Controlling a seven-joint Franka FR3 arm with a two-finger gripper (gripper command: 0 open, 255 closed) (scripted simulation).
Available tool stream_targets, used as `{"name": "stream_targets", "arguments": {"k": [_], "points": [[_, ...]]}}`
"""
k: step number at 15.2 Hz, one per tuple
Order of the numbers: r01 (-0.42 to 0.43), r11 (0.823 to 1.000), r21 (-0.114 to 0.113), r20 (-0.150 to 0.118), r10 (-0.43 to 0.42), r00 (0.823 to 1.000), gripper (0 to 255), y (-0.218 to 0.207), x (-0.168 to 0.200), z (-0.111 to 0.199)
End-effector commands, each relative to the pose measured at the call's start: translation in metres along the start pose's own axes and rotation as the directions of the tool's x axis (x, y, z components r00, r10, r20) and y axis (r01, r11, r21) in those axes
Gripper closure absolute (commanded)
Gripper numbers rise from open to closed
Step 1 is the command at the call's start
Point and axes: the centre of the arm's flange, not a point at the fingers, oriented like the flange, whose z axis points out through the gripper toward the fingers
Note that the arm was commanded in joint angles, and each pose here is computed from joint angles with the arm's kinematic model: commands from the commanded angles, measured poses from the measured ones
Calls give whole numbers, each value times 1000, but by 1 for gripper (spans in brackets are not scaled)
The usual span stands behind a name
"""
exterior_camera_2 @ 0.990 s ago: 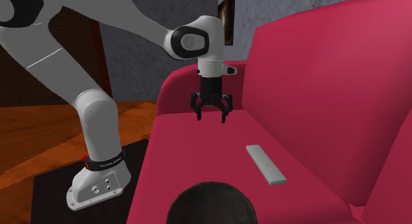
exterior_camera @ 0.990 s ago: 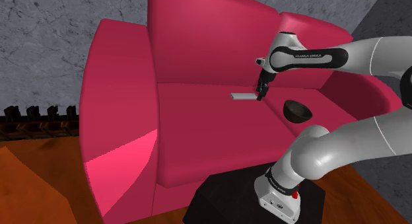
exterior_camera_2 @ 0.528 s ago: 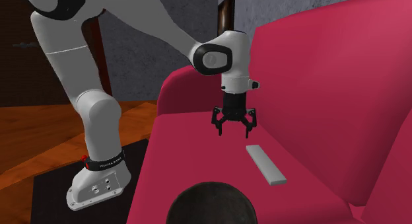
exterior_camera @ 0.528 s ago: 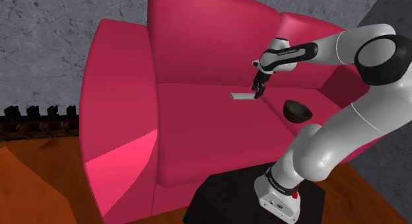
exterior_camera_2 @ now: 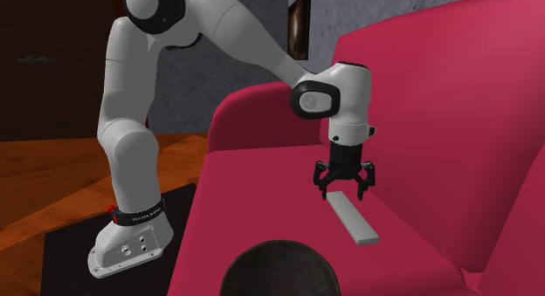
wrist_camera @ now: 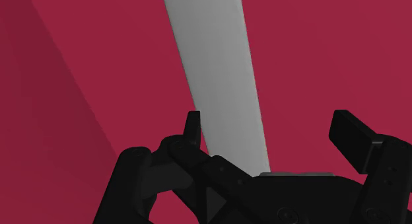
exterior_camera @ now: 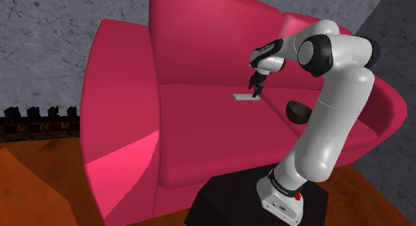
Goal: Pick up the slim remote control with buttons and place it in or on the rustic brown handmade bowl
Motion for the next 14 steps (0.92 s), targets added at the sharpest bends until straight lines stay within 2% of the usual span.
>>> {"name": "stream_targets", "arguments": {"k": [1, 8, 14], "points": [[42, 999, -1, -14, -42, 999, 0, 24, -1, 17], [42, 999, -1, -14, -42, 999, 0, 24, -1, 54], [42, 999, -1, -14, -42, 999, 0, 24, -1, 57]]}}
